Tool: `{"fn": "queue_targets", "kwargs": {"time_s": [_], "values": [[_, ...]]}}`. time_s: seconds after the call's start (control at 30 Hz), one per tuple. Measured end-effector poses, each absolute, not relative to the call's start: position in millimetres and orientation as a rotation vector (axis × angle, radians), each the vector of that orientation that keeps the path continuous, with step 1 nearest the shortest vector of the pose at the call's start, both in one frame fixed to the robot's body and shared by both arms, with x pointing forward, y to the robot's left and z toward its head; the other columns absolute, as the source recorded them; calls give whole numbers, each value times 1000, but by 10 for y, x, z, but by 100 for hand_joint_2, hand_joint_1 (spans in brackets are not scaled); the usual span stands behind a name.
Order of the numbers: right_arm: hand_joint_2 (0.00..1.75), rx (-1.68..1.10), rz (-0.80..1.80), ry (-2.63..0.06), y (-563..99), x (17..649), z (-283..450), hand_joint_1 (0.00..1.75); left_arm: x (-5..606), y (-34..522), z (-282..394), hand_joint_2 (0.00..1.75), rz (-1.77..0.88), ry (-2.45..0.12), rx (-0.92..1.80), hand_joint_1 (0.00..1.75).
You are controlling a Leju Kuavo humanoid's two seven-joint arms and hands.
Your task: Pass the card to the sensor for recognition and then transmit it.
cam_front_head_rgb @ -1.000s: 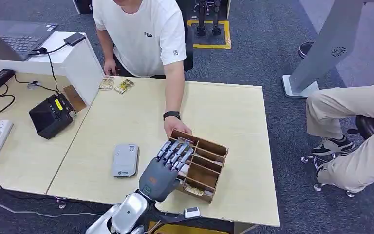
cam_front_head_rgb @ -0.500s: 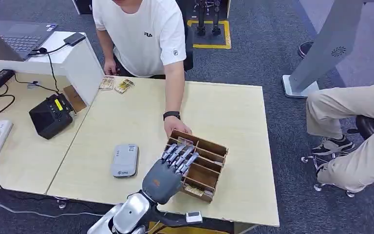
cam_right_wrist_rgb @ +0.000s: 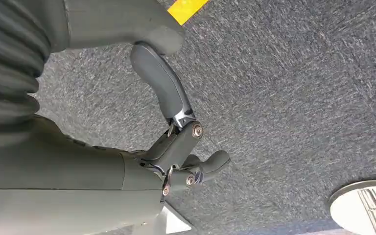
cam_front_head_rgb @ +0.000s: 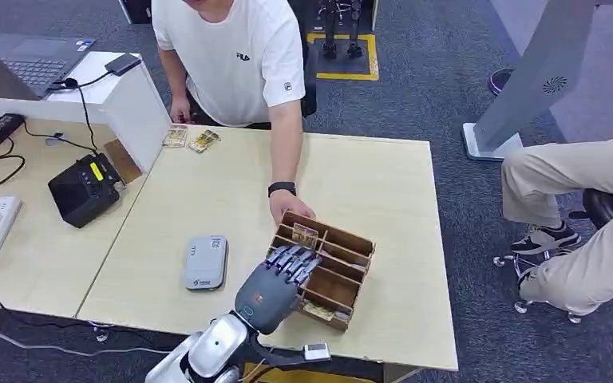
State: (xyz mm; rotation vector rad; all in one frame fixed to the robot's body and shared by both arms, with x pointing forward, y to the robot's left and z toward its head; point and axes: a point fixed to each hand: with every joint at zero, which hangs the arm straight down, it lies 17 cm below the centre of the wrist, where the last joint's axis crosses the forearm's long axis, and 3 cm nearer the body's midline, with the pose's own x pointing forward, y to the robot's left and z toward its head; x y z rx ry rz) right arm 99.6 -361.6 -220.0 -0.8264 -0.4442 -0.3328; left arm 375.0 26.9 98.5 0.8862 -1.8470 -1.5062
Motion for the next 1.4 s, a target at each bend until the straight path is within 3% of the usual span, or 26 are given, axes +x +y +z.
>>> {"fn": "queue_targets", "kwargs": {"time_s": [0.43, 0.5, 0.53, 0.57, 0.6, 1.03, 1.23, 1.3, 1.4], "values": [[175, -827, -332, -443, -3624, 994, -2201, 0, 3785, 296, 993, 175, -1476, -1842, 913, 44], [175, -827, -332, -443, -3624, 995, -2201, 0, 3790, 300, 990, 175, -1473, -1836, 919, 63], [175, -827, -331, -443, -3624, 995, -2201, 0, 3791, 300, 989, 175, -1473, -1836, 923, 89], [175, -827, -331, -443, -3624, 995, -2201, 0, 3792, 303, 990, 175, -1472, -1836, 927, 127], [175, -827, -332, -443, -3624, 996, -2201, 0, 3796, 313, 980, 175, -1471, -1832, 933, 145], [175, -826, -329, -442, -3626, 997, -2203, 0, 3826, 412, 910, 175, -1453, -1799, 959, 133], [175, -826, -330, -439, -3628, 992, -2205, 0, 3819, 418, 903, 175, -1447, -1799, 960, 152], [175, -827, -332, -439, -3632, 991, -2204, 0, 3814, 415, 900, 175, -1447, -1800, 959, 175], [175, -828, -330, -443, -3635, 998, -2201, 0, 3796, 401, 909, 175, -1447, -1814, 954, 175]]}}
